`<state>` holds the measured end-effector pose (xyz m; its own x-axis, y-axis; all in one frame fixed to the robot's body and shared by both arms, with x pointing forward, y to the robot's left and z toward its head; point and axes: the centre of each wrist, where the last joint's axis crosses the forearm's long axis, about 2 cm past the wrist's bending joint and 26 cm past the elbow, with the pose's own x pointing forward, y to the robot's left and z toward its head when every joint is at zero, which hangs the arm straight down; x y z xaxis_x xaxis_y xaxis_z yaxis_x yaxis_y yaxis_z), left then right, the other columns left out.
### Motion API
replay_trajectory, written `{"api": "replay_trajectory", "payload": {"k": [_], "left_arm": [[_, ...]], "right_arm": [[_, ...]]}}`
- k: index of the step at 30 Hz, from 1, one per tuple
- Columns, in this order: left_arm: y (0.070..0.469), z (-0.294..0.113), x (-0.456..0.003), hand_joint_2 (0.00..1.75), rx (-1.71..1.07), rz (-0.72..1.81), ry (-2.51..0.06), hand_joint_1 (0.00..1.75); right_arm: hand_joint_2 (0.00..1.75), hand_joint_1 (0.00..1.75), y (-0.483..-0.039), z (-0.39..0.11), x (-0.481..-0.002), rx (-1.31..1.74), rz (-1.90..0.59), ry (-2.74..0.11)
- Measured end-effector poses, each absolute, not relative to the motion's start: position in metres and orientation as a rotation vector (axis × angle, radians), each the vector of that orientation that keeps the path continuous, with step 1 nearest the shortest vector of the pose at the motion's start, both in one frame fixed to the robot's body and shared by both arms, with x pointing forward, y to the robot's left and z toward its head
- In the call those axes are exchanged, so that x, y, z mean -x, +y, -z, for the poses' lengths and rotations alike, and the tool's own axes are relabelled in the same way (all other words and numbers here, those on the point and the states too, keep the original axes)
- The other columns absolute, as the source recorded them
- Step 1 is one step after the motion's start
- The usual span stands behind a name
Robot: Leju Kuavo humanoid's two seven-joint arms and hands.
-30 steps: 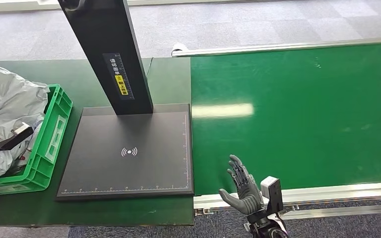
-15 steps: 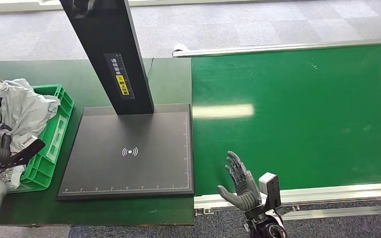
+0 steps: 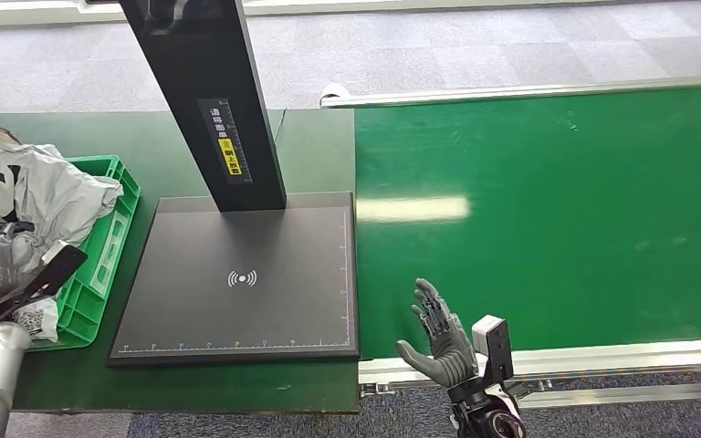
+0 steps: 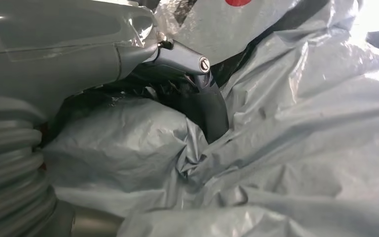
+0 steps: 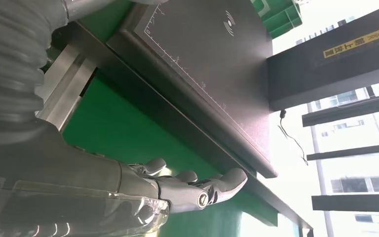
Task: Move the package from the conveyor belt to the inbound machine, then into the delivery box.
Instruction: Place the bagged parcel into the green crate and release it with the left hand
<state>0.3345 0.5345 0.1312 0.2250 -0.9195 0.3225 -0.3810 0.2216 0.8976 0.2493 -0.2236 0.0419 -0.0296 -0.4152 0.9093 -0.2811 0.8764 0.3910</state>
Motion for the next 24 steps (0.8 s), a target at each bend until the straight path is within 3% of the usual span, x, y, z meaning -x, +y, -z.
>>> {"api": "replay_trajectory", "payload": {"k": [13, 24], "left_arm": [[0.529, -0.145, -0.325, 1.75, -1.462, 0.27, -1.581, 0.0], [0.503, -0.179, -0.296, 1.75, -1.445, -0.198, -2.052, 0.0]], "right_arm": [[1.75, 0.0, -0.221, -0.041, -0.245, -0.543, 0.125, -1.62], [1.75, 0.0, -0.221, -0.038, -0.242, -0.519, 0.153, -1.618]]}}
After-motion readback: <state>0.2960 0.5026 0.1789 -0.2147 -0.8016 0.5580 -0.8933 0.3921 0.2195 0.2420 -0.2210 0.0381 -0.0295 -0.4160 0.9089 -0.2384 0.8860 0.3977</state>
